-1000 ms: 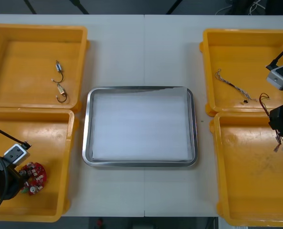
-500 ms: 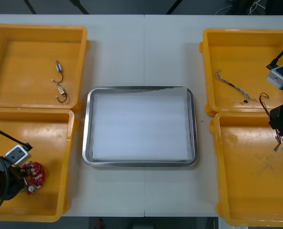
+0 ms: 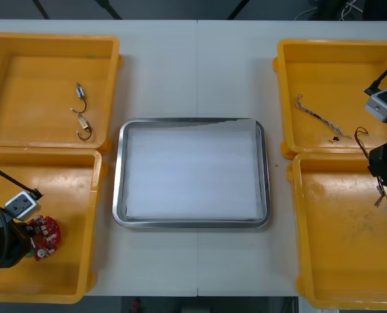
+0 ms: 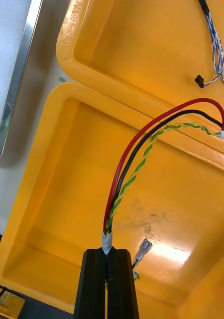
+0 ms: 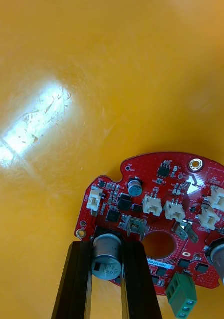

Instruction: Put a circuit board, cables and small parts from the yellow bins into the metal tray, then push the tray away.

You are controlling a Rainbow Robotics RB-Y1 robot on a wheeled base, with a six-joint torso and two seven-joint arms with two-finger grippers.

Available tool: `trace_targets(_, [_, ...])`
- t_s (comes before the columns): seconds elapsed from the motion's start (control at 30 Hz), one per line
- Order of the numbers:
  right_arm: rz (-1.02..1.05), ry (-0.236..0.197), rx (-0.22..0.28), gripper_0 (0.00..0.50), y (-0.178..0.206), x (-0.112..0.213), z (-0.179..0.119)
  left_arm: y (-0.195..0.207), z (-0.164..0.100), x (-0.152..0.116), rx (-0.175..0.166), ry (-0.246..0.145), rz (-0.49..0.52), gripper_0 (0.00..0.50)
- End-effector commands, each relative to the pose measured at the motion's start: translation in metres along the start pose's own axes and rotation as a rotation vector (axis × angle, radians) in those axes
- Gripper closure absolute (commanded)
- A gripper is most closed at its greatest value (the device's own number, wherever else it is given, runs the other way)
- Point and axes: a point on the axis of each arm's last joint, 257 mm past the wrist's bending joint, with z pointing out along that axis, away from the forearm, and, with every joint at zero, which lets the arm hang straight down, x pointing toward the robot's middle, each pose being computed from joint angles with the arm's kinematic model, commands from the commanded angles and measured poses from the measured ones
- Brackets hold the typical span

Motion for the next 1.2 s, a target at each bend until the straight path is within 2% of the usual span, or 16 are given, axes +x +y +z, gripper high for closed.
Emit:
trace_targets(0.03, [-0.036,-0.023,0.055,0.5,-0.016,-0.009,-0.016,0.026,-0.03,-0.041,-0.01,-0.033,0.09,0.5])
trace_targets(0.27, [-0.036,-0.023,0.055,0.5,-0.016,-0.009,-0.016,0.042,-0.062,-0.065,0.013,0.007,-0.016,0.5])
trace_targets(0.47, [-0.036,-0.023,0.055,0.5,-0.016,-0.009,-0.016,0.062,-0.091,-0.077,0.018,0.054,-0.098,0.5])
trace_targets(0.53, [-0.036,-0.023,0.055,0.5,-0.016,-0.009,-0.016,0.064,-0.104,-0.083,0.036,0.065,-0.133,0.5])
trace_targets(0.77, [-0.036,-0.023,0.055,0.5,-0.016,-0.009,-0.016,0.077,-0.145,-0.099,0.048,0.094,-0.214,0.5])
trace_targets(0.9, [-0.036,-0.023,0.055,0.5,-0.016,-0.009,-0.016,0.079,-0.157,-0.107,0.043,0.103,-0.277,0.5])
trace_targets(1.03, [-0.036,-0.023,0.055,0.5,-0.016,-0.009,-0.016,0.083,-0.169,-0.115,0.023,0.119,-0.33,0.5])
trace_targets(1.2, [-0.036,-0.023,0.055,0.5,-0.016,-0.009,-0.016,0.074,-0.162,-0.129,0.032,0.128,-0.387,0.5])
